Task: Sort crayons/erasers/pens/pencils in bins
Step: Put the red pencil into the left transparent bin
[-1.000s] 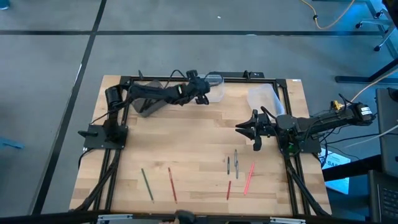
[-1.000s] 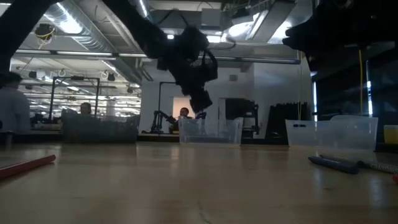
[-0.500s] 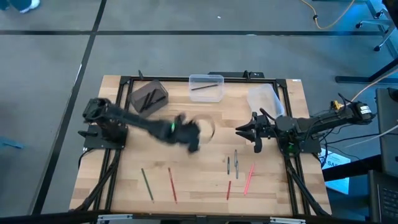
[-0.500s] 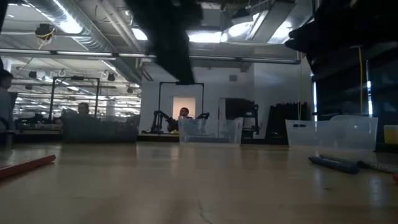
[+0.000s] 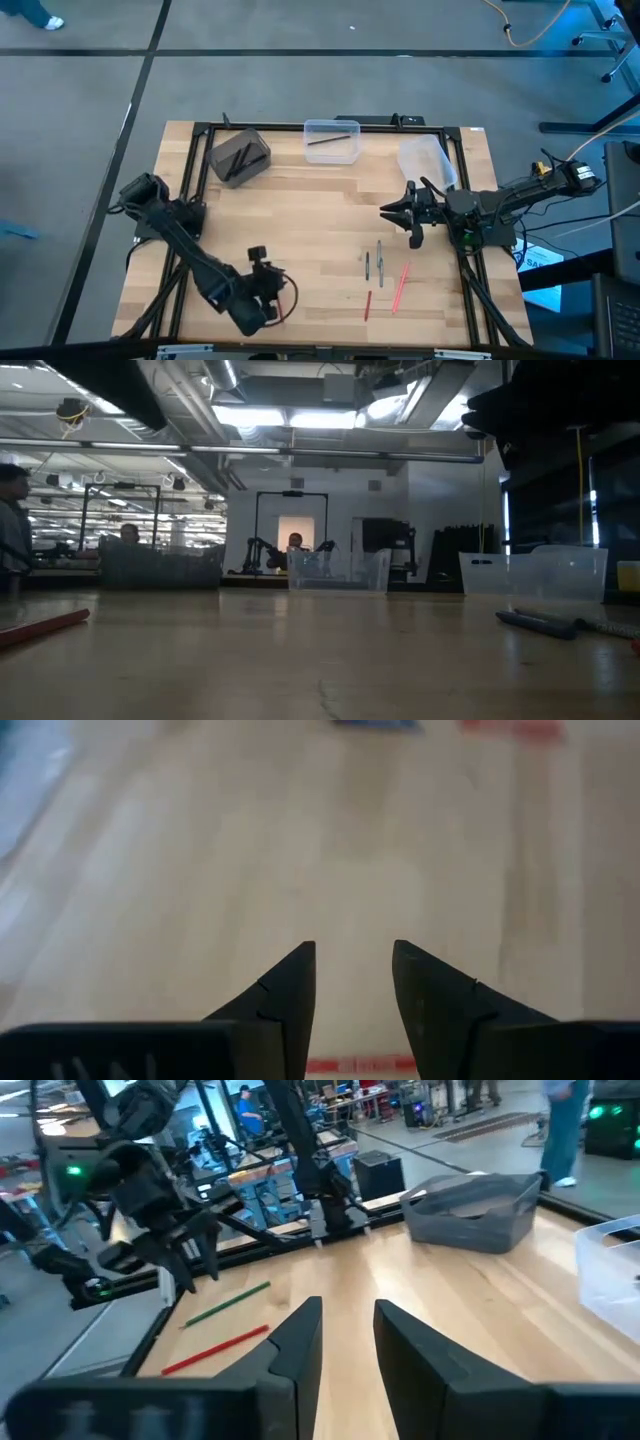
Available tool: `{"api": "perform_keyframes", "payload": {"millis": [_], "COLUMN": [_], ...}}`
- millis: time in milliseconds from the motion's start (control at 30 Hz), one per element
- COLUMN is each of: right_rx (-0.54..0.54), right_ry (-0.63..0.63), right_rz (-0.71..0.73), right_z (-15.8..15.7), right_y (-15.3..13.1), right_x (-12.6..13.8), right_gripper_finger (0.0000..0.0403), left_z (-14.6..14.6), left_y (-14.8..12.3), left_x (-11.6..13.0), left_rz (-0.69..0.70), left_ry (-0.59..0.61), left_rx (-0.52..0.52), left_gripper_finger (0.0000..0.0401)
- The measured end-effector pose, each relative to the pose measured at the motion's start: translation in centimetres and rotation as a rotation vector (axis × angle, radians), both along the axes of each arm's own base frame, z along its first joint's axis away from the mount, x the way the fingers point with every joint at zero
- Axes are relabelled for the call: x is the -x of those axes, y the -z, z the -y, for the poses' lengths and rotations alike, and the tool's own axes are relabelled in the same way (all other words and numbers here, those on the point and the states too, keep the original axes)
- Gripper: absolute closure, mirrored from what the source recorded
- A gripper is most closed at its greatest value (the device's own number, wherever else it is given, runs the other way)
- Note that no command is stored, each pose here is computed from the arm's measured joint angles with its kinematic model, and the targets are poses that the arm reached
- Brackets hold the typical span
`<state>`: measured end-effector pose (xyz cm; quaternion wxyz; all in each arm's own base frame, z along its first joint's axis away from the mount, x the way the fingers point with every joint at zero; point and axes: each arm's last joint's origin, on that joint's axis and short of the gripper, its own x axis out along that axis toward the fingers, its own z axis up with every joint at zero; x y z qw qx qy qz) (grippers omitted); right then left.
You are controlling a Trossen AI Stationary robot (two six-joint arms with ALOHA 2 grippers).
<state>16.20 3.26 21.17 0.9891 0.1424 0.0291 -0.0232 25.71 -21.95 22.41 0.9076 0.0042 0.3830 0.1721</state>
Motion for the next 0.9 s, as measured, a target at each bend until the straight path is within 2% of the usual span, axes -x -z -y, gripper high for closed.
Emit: {"api": "perform_keyframes", "payload": {"millis": [100,167,367,467,533,767,900], "right_rx": [0.013,0.015,0.015,0.014,0.018,0.068,0.113], "right_ry": [0.039,0.050,0.046,0.046,0.045,0.043,0.043], "right_rz": [0.000,0.000,-0.002,-0.001,0.003,0.023,0.056], "right_z": [0.1,0.2,0.1,0.1,0.1,0.1,0.2], "right_y": [0.0,0.0,0.0,0.0,0.0,-0.3,-0.6], "right_x": [0.0,0.0,0.0,0.0,0.0,0.0,0.0], "right_gripper_finger": [0.0305,0.0305,0.0305,0.0305,0.0305,0.0305,0.0305], "left_z": [-0.8,-1.7,-2.9,-2.8,-2.3,-0.5,0.5], "left_y": [-0.2,0.1,3.7,4.9,5.1,4.6,4.8], "left_x": [-0.7,-1.5,-4.1,-4.3,-4.0,-2.6,-1.7], "left_rz": [0.116,0.110,-0.049,-0.212,-0.281,-0.278,-0.311], "left_ry": [-0.180,-0.260,-0.420,-0.455,-0.445,-0.443,-0.228], "left_rx": [0.080,0.172,0.374,0.512,0.569,0.613,0.444], "left_gripper_finger": [0.0275,0.0275,0.0275,0.0275,0.0275,0.0275,0.0275]}}
